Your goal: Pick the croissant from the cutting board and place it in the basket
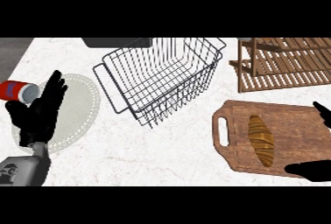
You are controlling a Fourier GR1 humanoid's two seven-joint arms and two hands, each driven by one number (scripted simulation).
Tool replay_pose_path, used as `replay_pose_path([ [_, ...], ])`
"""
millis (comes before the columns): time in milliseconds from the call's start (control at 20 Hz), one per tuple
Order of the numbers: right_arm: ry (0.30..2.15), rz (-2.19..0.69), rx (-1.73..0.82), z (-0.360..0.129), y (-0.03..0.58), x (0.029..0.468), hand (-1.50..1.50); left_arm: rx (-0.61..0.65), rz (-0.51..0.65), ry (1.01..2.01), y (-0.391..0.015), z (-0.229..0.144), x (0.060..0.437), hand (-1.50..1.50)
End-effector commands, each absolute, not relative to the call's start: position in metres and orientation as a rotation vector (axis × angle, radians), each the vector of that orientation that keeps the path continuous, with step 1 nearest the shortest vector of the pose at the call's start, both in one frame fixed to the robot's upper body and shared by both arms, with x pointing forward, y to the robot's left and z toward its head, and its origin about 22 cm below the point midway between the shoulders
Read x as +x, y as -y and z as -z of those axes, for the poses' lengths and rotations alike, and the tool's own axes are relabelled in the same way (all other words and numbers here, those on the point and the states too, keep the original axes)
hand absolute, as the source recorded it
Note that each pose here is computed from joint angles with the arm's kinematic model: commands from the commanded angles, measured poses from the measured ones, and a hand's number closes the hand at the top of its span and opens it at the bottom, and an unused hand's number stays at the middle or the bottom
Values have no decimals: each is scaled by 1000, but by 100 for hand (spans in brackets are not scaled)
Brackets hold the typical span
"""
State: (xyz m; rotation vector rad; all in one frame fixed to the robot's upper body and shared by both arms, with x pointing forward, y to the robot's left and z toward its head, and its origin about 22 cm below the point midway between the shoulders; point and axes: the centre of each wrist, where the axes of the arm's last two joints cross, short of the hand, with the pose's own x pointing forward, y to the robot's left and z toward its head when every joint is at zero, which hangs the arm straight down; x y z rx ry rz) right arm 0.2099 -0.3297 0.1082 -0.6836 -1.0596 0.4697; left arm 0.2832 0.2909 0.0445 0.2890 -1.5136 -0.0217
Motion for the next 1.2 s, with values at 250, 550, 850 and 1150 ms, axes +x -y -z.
replay_pose_path([
  [250, 1136, -459, -726, -59, 313, 214, -150, 290, 32, 1527, -275, -48, 297, 0],
  [550, 1153, -455, -744, -64, 300, 208, -150, 306, 33, 1514, -292, -52, 278, 0],
  [850, 1148, -457, -714, -46, 301, 232, -150, 295, 25, 1520, -300, -50, 288, 0],
  [1150, 1153, -468, -711, -17, 287, 217, -150, 294, 36, 1507, -288, -41, 288, 0],
])
